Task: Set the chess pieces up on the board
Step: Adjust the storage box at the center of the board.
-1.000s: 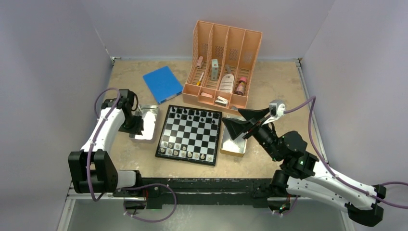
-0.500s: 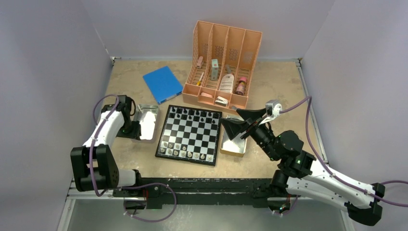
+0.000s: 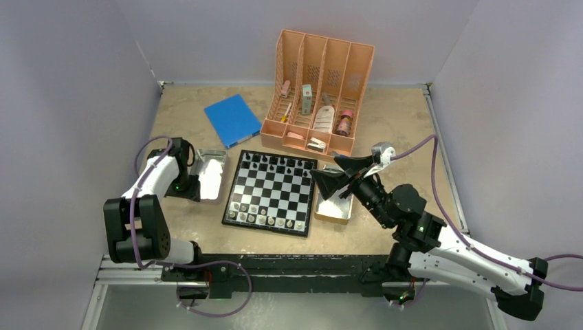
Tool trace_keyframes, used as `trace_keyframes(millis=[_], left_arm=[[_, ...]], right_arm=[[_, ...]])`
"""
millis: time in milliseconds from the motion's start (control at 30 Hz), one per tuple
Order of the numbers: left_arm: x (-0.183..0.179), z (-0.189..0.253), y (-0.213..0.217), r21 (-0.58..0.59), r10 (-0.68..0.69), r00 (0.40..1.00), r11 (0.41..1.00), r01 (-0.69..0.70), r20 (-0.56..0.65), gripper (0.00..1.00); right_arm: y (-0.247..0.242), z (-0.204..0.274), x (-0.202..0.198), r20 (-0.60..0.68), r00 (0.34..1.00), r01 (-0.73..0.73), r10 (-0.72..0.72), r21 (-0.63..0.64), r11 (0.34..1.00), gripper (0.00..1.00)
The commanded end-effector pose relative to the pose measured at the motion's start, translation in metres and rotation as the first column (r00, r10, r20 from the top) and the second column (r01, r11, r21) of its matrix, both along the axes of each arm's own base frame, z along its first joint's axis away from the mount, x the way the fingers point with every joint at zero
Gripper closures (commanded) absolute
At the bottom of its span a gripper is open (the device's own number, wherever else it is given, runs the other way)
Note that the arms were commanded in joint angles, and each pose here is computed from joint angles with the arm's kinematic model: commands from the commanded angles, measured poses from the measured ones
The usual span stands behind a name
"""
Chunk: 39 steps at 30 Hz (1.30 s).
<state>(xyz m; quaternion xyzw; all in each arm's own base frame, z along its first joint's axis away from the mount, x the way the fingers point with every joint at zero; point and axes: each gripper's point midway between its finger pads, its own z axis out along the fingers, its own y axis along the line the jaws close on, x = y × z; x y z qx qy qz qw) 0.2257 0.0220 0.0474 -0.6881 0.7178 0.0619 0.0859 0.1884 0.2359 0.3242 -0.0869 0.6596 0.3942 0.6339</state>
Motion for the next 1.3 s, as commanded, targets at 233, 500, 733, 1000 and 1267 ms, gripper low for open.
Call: trace_keyframes(millis=[233,500,733,1000,1267], left_arm=[[0.007,0.007,0.033,0.123,0.053,0.999,0.991,-0.052,-0.005,0.94],[0.011,0.019,0.051,0.185,0.082,0.997,0.979,-0.08,-0.002,0.99],[0.01,0.021,0.065,0.202,0.099,0.995,0.975,-0.095,-0.008,1.0],[0.008,0.028,0.095,0.267,0.084,0.996,0.961,-0.075,-0.02,1.0],[0.021,0.024,0.12,0.313,-0.127,0.989,0.939,0.143,-0.071,1.0]], right_arm=[[-0.002,0.017,-0.003,0.051,0.999,-0.008,0.006,0.049,0.999,0.01],[-0.001,0.015,-0.003,0.047,0.999,-0.014,0.012,0.048,0.999,0.01],[-0.002,0.015,-0.003,0.047,0.999,-0.01,0.008,0.045,0.999,0.01],[0.001,0.011,-0.004,0.044,0.999,-0.02,0.018,0.039,0.999,0.01],[0.003,0.012,-0.005,0.05,0.998,-0.032,0.03,0.035,0.999,0.01]])
